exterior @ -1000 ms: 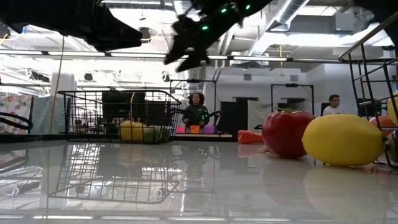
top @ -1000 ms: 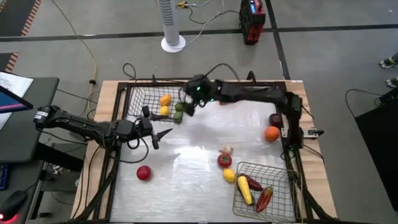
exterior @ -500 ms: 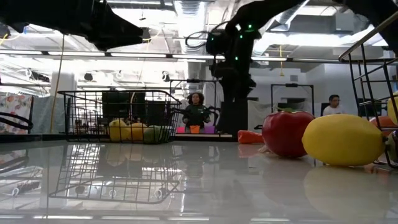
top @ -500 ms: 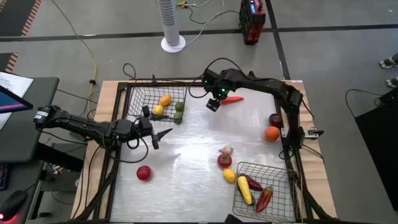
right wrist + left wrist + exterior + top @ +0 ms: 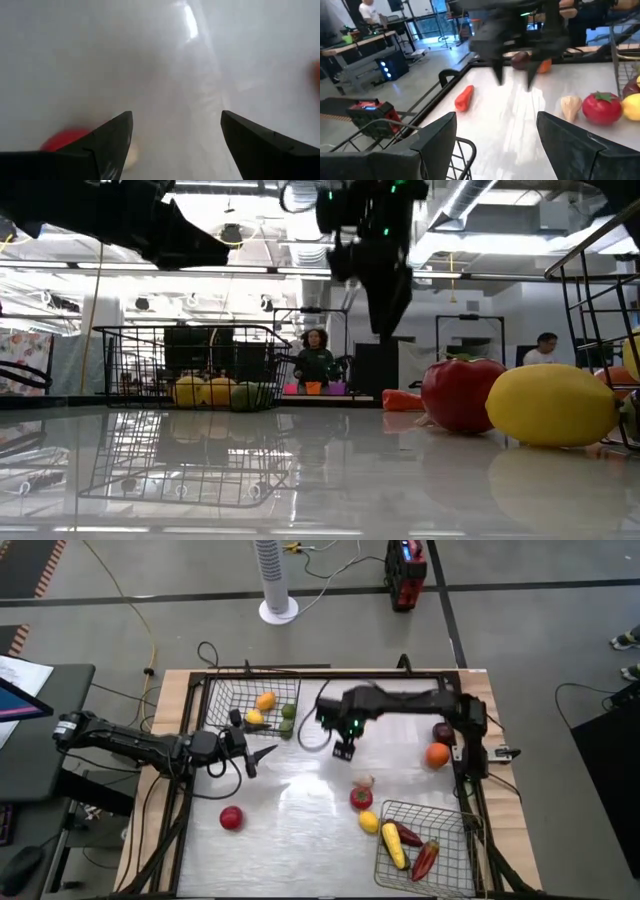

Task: Sort produce into baskets
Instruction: Put the garlic into the golden wire basket

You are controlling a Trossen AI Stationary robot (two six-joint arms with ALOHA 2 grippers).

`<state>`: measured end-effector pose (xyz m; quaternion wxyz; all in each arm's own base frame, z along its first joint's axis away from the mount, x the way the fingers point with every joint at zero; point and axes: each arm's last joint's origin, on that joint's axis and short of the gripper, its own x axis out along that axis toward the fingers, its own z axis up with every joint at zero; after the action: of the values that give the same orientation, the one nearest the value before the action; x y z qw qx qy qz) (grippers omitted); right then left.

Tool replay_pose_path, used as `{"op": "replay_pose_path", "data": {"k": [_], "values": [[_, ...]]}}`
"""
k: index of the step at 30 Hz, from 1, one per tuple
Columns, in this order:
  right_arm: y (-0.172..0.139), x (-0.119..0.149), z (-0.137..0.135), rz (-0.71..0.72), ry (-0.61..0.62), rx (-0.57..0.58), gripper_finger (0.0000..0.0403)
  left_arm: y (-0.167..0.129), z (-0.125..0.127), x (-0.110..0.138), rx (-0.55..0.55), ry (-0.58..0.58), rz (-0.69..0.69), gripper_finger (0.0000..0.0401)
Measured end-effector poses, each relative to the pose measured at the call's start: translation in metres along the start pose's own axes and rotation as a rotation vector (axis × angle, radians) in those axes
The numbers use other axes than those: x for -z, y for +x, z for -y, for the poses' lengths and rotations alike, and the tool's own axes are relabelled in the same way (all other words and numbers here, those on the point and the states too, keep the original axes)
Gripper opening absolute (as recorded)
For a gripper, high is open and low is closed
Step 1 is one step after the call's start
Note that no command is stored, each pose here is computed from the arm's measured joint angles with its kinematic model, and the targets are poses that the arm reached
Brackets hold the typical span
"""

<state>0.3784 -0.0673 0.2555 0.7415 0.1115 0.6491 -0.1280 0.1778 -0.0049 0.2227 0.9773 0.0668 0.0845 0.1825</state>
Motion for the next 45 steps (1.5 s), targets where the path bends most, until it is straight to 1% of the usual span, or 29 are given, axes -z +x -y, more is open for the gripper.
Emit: {"op": "replay_pose_path", "data": {"k": [2, 5, 8, 10, 13, 16, 18, 22, 28, 31, 35, 40, 45], "values": [[-0.001, 0.008, -0.020, -0.036, -0.029, -0.001, 0.0329, 0.000, 0.000, 0.001, 0.004, -0.004, -0.008, 0.0264], [0.001, 0.019, -0.043, -0.108, -0.079, 0.013, 0.0329, 0.000, 0.001, 0.003, 0.007, -0.021, -0.026, 0.0264], [0.000, 0.026, -0.054, -0.135, -0.113, 0.039, 0.0329, 0.000, 0.001, 0.003, 0.039, -0.045, -0.024, 0.0264], [-0.001, 0.031, -0.060, -0.161, -0.188, 0.045, 0.0329, 0.000, 0.002, 0.003, 0.066, -0.061, -0.024, 0.0264], [0.000, 0.038, -0.072, -0.172, -0.331, 0.046, 0.0326, 0.000, 0.003, 0.003, 0.095, -0.078, -0.028, 0.0264], [0.013, 0.046, -0.076, -0.205, -0.396, 0.054, 0.0318, 0.000, 0.003, 0.004, 0.105, -0.081, -0.037, 0.0264], [0.026, 0.054, -0.074, -0.268, -0.403, 0.072, 0.0313, 0.000, 0.004, 0.004, 0.106, -0.083, -0.037, 0.0264], [0.045, 0.065, -0.077, -0.294, -0.423, 0.096, 0.0306, 0.000, 0.003, 0.004, 0.104, -0.077, -0.040, 0.0264], [0.053, 0.078, -0.090, -0.321, -0.427, 0.119, 0.0306, 0.000, 0.003, 0.003, 0.091, -0.069, -0.027, 0.0264], [0.059, 0.085, -0.090, -0.337, -0.421, 0.177, 0.0306, 0.000, 0.003, 0.002, 0.090, -0.071, -0.021, 0.0264], [0.065, 0.089, -0.090, -0.340, -0.390, 0.187, 0.0308, 0.000, 0.003, 0.002, 0.090, -0.072, -0.020, 0.0264], [0.066, 0.087, -0.091, -0.309, -0.387, 0.175, 0.0334, 0.000, 0.003, 0.002, 0.090, -0.073, -0.020, 0.0264], [0.066, 0.086, -0.092, -0.305, -0.425, 0.178, 0.0364, 0.000, 0.003, 0.002, 0.089, -0.076, -0.013, 0.0264]]}}
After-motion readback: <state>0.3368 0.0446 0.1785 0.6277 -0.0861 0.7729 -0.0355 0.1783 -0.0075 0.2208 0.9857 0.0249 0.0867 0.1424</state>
